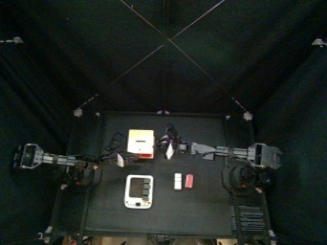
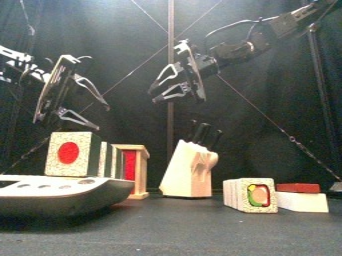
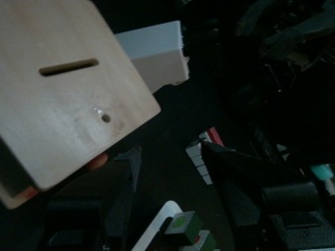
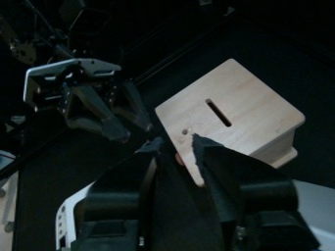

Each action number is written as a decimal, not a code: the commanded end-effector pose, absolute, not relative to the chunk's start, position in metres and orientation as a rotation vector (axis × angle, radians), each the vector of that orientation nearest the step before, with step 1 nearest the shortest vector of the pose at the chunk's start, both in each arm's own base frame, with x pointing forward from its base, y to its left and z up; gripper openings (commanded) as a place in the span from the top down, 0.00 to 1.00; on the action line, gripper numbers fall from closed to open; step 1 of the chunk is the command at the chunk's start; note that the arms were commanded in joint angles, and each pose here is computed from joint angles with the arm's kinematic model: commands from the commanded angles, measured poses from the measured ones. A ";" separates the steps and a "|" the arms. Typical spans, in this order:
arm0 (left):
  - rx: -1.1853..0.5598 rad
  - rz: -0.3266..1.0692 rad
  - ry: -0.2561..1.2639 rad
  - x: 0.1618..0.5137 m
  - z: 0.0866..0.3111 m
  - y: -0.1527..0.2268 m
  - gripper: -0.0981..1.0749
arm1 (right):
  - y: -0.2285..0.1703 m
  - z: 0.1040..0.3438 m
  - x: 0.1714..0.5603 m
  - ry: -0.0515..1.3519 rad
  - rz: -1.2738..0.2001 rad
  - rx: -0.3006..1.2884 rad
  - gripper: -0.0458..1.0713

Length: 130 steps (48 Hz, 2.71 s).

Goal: Grab drawer handle

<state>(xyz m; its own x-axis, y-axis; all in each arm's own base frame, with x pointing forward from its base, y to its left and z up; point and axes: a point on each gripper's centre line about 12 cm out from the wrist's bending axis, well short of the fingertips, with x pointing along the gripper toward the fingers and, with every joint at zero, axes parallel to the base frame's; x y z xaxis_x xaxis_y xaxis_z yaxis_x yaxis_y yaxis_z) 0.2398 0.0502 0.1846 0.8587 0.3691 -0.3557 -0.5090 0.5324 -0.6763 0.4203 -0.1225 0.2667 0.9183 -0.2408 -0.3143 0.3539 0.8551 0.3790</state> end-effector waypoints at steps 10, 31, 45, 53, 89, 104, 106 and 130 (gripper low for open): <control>-0.960 0.575 0.201 0.260 0.179 0.043 0.17 | -0.139 0.277 0.444 0.253 -0.343 0.433 0.55; -1.078 0.697 0.210 0.268 0.165 0.046 0.17 | -0.177 0.251 0.468 0.375 -0.466 0.469 0.62; -1.091 0.741 0.232 0.266 0.155 0.051 0.17 | -0.190 0.234 0.484 0.418 -0.494 0.466 0.62; -1.101 0.764 0.252 0.264 0.150 0.055 0.17 | -0.195 0.231 0.488 0.414 -0.503 0.475 0.62; -1.115 0.859 0.285 0.278 0.131 0.074 0.17 | -0.205 0.200 0.493 0.519 -0.551 0.480 0.62; -1.120 0.884 0.272 0.276 0.131 0.081 0.17 | -0.205 0.198 0.494 0.534 -0.559 0.480 0.62; -1.119 0.885 0.275 0.276 0.130 0.081 0.17 | -0.205 0.199 0.495 0.533 -0.557 0.480 0.62; -1.122 0.909 0.302 0.276 0.122 0.085 0.18 | -0.203 0.195 0.497 0.542 -0.554 0.479 0.62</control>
<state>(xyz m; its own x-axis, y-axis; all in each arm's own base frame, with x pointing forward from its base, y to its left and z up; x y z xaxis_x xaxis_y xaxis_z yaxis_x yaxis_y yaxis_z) 0.2718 0.0803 0.1167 0.6126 0.4606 -0.6423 -0.7643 0.1379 -0.6300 0.4966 -0.2007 0.1866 0.7139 -0.3530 -0.6048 0.6013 0.7517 0.2710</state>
